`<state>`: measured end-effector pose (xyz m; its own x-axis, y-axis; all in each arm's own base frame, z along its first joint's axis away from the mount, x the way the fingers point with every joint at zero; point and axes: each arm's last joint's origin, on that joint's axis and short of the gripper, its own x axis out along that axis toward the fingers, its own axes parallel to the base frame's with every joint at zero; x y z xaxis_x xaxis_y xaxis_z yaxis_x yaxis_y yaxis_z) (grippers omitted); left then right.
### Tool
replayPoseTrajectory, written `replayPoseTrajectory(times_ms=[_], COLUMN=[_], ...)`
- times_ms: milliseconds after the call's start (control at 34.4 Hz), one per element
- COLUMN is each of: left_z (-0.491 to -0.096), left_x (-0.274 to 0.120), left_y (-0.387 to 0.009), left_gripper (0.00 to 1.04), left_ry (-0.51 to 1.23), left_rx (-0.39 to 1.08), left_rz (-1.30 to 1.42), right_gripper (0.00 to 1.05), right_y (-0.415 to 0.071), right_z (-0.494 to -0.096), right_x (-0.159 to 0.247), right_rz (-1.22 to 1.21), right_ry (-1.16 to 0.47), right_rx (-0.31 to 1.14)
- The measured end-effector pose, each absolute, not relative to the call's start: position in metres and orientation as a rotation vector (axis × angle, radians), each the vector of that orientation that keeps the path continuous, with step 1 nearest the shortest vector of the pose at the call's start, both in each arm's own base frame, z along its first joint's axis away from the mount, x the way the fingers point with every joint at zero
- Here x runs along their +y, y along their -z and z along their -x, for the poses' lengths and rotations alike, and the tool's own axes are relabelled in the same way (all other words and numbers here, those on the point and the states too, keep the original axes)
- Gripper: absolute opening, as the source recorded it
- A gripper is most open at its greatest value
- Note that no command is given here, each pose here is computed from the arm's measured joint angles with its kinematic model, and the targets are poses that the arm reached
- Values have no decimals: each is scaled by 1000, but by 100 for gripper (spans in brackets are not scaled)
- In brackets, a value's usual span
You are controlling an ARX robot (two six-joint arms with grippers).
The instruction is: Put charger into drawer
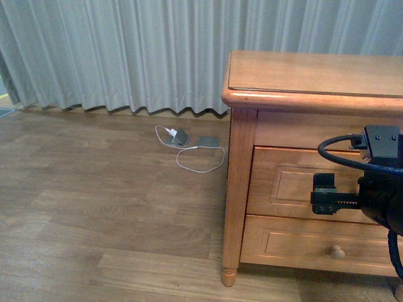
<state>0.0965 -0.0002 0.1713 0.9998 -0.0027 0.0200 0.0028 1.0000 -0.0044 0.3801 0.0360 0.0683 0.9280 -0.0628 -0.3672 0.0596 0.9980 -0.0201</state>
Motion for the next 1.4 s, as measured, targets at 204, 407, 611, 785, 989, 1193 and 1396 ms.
replayPoseTrajectory(times_ms=[204,407,611,785,989,1193,1396], left_z=[-96,-96,-96,-96,-96,-96,-96], left_x=[0,0,0,0,0,0,0], left_y=[-171,-171,-171,-171,-171,-171,-171], left_gripper=[98,98,98,98,98,98,98], left_ry=[3,3,3,3,3,3,2], left_rx=[-20,-20,-20,-20,-20,-20,-20], left_rz=[4,4,4,4,4,4,4], right_gripper=[96,96,96,96,96,85,46], right_y=[-71,-108,-150,-173,-178,-179,-178], right_z=[-375,-342,-286,-213,-155,-145,-134], right_x=[36,32,22,11,-4,-3,-1], right_rz=[-8,-57,-143,-197,-235,-126,-21], right_ry=[20,-55,-112,-157,-112,-25,3], right_rx=[362,328,339,338,291,118,-1])
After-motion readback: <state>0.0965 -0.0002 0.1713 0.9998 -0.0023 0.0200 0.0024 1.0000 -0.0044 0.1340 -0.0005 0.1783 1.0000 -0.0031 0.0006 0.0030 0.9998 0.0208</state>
